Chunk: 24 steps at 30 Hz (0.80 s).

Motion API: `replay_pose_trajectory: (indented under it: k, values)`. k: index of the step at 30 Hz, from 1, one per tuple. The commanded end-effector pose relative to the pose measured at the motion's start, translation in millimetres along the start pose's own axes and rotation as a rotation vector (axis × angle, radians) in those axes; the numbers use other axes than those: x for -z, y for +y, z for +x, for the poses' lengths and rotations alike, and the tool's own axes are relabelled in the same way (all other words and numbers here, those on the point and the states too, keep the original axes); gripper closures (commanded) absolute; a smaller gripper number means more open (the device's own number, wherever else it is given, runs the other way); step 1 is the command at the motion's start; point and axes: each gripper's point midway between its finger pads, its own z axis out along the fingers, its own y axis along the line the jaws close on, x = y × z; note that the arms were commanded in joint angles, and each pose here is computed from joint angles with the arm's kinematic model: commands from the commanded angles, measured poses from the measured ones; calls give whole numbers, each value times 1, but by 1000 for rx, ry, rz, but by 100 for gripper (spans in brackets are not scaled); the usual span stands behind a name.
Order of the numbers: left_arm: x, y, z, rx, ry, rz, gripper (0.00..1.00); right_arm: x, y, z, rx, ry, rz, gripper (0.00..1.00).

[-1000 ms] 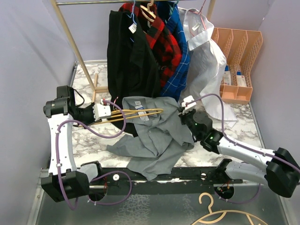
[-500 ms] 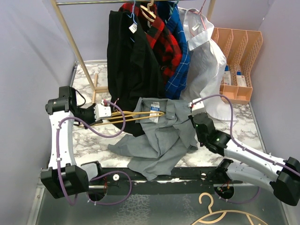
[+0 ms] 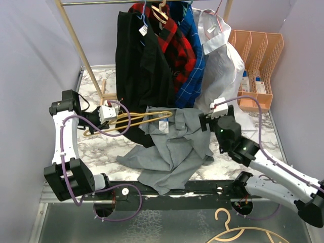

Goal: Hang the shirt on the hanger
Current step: Hang the shirt on the hanger.

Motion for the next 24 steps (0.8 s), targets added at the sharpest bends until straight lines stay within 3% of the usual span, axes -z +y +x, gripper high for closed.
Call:
replay_pose_trajectory:
  k: [1, 3, 5, 8, 17, 21, 24]
  values:
    - [-5, 9, -21, -1, -84, -3, 100, 25, 29, -94, -129, -190, -283, 12]
    - [-13, 9, -21, 13, -81, 32, 100, 34, 54, -113, -162, -206, -435, 13]
    - [-21, 10, -22, 19, -80, 55, 100, 42, 84, -121, -192, -200, -591, 20]
    - [-31, 11, -21, 20, -56, 79, 100, 41, 107, -118, -250, -178, -677, 21]
    - [-40, 21, -4, 28, 57, 59, 100, 15, 126, -87, -295, -100, -646, 18]
    - [-30, 24, 4, -11, 123, 10, 100, -3, 122, -71, -322, -45, -545, 18]
    - [-25, 24, 7, -24, 151, -13, 100, -19, 110, -64, -377, -46, -424, 28]
